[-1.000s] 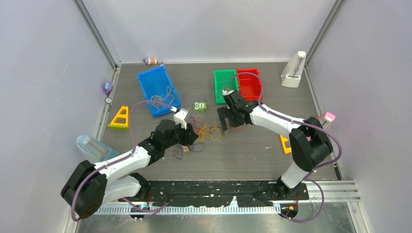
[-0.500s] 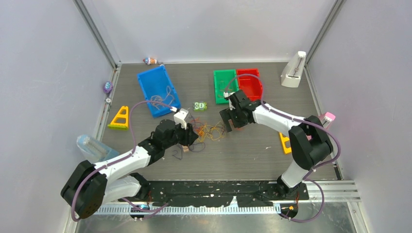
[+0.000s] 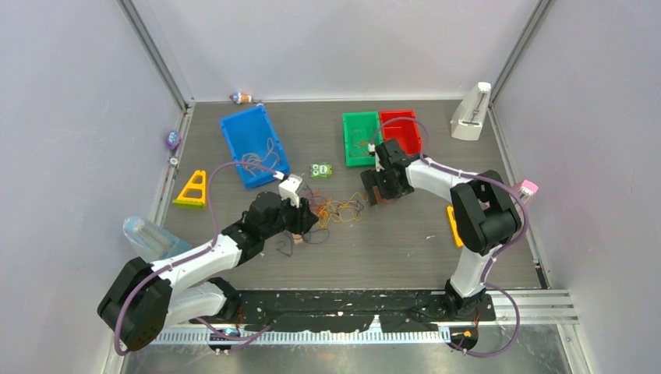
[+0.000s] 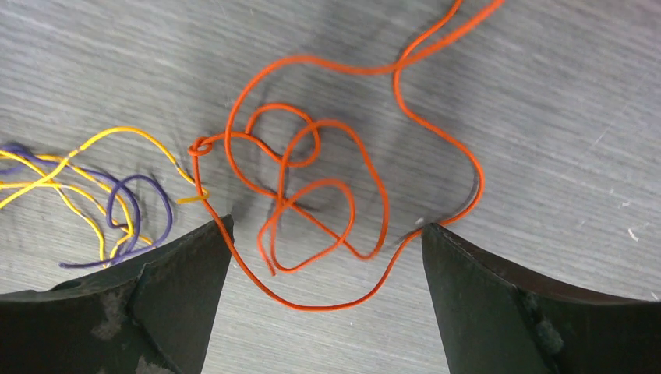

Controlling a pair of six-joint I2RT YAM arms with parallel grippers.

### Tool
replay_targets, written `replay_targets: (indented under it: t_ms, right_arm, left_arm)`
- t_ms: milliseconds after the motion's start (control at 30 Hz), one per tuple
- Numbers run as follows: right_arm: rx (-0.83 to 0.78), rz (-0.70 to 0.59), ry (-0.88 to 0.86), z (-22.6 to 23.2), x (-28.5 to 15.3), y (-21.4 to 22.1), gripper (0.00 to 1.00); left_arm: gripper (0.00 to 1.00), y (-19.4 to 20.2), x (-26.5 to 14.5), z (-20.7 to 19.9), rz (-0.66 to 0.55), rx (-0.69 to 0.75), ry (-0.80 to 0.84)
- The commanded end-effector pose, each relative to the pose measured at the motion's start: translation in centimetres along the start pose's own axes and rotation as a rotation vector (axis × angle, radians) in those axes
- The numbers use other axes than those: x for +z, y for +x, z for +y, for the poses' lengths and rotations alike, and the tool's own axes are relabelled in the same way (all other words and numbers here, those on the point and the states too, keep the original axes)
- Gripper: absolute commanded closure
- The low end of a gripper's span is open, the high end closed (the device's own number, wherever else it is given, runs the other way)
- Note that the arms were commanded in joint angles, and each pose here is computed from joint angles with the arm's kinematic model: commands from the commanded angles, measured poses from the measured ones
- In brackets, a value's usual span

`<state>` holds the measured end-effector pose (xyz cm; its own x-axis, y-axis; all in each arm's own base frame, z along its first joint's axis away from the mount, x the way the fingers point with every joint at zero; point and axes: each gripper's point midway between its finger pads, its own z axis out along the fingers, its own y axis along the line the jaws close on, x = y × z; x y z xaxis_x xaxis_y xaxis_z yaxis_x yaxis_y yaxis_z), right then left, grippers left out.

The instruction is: Untangle the cables

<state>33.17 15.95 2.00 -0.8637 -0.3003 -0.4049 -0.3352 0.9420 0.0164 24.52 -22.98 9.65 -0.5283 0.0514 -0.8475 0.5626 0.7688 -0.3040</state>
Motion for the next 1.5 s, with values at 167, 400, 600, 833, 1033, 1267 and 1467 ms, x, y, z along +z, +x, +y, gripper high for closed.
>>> replay_targets:
  t_ms: [167, 400, 600, 833, 1033, 1267, 1467]
  right_arm:
    - [-0.003, 0.050, 0.047, -0.9, 2.5, -0.9, 0.00]
    - [0.013, 0.074, 0.087, -1.5, 3.0, -0.7, 0.86]
    - [0.040, -0.064, 0.095, -1.6, -0.3, -4.0, 0.95]
    - [0.084, -0.300, 0.026, -0.5, -7.0, -8.9, 0.95]
    - [0.096, -0.451, -0.008, 0.1, -12.0, -11.5, 0.95]
    - [0.103, -0.621, -0.069, 1.2, -16.5, -14.7, 0.95]
    - [0.115, -0.697, -0.116, 2.3, -17.9, -17.6, 0.95]
  left_arm:
    - [0.61, -2.3, 0.0, -0.8, -0.069, 0.025, 0.028]
    - [0.61, -2.3, 0.1, -0.9, -0.066, 0.024, 0.031]
    - [0.61, -2.2, 0.1, -0.9, -0.065, 0.024, 0.032]
    - [0.61, -2.3, 0.1, -0.8, -0.065, 0.025, 0.029]
    - [0.61, -2.2, 0.2, -0.9, -0.061, 0.023, 0.033]
    - [0.61, -2.3, 0.1, -0.9, -0.065, 0.024, 0.033]
    - [0.60, -2.2, 0.2, -0.9, -0.062, 0.023, 0.033]
